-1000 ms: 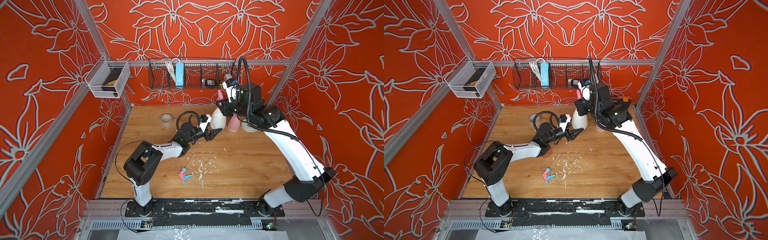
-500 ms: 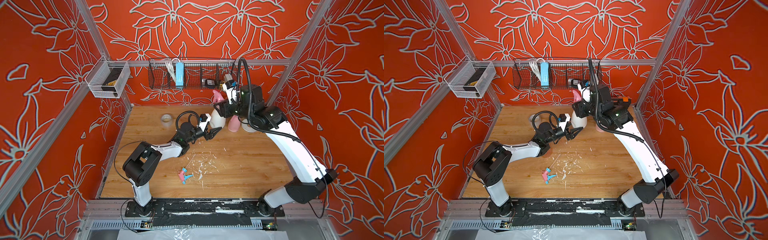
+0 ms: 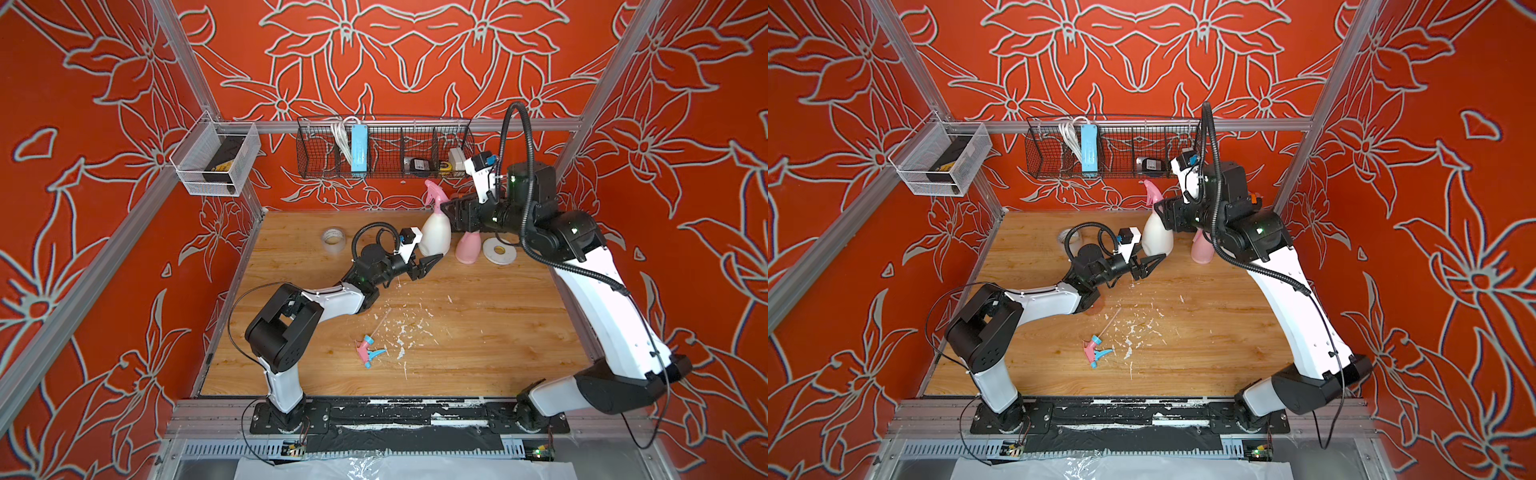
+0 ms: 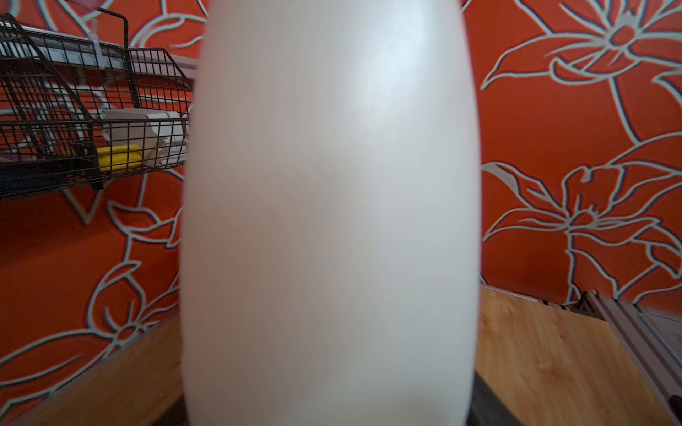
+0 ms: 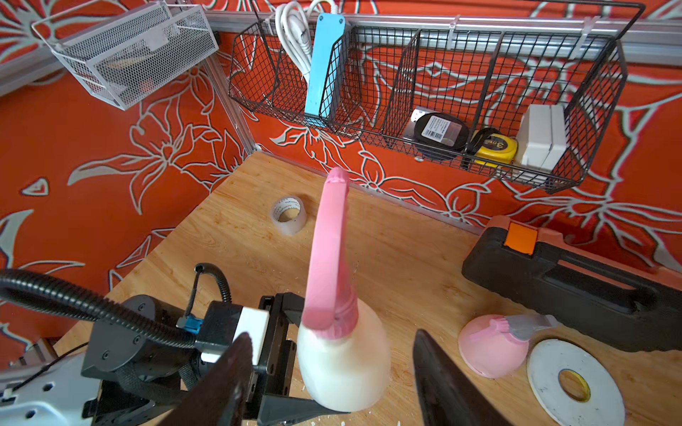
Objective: Attach spray nozzles to spray bottles
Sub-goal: Insert the spray nozzle into the spray bottle, then screw the spray nozzle on the spray bottle.
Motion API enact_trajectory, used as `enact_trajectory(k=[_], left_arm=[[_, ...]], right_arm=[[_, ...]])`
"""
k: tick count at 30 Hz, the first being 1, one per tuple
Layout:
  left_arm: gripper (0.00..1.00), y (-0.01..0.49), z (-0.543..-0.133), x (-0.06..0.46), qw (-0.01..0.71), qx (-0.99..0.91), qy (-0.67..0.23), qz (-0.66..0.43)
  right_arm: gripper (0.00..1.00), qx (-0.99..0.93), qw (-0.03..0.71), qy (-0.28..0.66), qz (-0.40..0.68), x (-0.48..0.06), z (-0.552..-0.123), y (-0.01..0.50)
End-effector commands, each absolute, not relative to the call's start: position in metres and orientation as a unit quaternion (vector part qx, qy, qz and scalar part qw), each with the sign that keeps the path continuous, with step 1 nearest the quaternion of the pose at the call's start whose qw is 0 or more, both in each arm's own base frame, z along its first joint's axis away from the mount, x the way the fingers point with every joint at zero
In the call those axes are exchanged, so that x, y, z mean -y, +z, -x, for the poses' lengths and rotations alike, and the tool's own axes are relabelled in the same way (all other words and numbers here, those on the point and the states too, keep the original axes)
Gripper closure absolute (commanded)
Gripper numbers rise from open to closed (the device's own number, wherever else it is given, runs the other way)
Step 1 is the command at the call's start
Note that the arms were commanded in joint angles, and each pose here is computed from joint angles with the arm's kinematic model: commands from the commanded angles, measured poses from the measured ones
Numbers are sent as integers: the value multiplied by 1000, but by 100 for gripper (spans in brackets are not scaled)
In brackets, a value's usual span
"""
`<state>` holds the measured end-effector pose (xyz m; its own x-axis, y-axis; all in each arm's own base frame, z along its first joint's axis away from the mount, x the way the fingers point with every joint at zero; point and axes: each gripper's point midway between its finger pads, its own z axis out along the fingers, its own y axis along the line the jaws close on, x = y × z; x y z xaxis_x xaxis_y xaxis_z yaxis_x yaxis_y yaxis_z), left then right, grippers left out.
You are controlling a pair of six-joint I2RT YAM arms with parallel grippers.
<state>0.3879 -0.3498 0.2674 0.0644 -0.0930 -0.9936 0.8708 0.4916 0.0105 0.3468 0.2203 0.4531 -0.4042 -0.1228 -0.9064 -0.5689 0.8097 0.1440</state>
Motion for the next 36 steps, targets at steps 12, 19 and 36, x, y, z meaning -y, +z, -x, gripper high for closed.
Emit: enact_trajectory(k=[12, 19, 36], left_arm=[[53, 290, -383, 347, 666, -550, -363, -348], [53, 285, -383, 347, 664, -553, -361, -351], [53, 300, -374, 347, 651, -530, -431, -332]], right_arm=[[45, -860, 396, 241, 214, -254, -383, 416], [60, -862, 398, 233, 212, -258, -395, 407], [100, -794, 497, 263, 231, -259, -386, 428]])
